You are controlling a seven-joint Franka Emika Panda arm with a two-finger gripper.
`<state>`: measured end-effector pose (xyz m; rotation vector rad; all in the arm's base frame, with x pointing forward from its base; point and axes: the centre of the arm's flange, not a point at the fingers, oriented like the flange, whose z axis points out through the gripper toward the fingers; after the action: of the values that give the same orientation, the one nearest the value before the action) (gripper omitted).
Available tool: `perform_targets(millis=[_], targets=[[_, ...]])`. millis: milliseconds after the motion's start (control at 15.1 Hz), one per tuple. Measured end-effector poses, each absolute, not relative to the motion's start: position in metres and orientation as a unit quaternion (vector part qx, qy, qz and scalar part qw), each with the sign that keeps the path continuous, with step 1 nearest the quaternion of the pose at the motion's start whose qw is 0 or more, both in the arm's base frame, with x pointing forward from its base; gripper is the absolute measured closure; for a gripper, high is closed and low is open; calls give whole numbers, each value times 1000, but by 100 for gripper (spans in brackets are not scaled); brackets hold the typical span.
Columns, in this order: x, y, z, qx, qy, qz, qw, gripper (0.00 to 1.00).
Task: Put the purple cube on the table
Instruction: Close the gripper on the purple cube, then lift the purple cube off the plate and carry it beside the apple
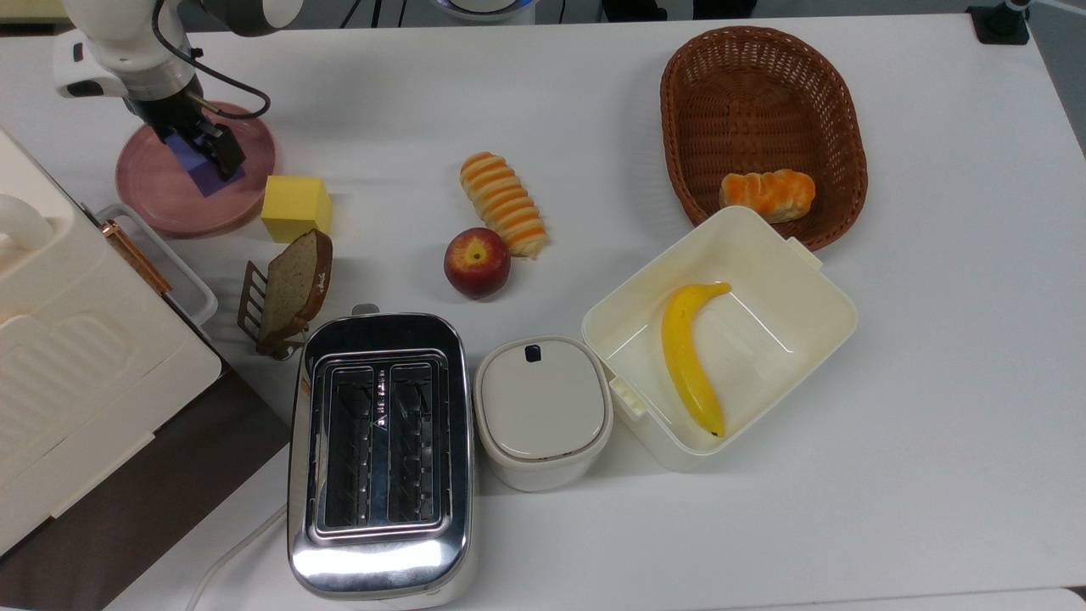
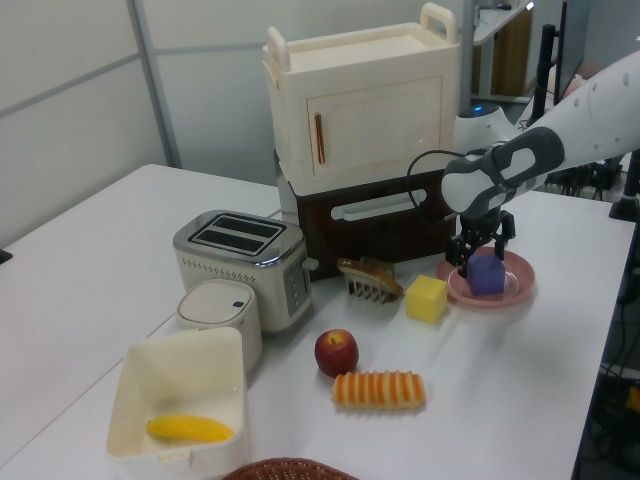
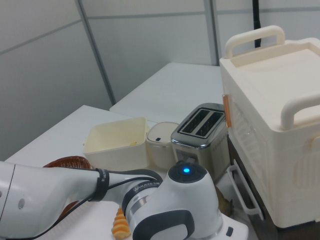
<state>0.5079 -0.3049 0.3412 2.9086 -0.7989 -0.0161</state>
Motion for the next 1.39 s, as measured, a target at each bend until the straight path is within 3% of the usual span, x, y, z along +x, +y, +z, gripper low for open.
perform_targets(millis=[264,926,1389], targets=[[508,-305,343,962,-265,-4,63,39],[512,-301,352,963,-262,5,62,40],[527,-226,432,975,-216,33,34,40]])
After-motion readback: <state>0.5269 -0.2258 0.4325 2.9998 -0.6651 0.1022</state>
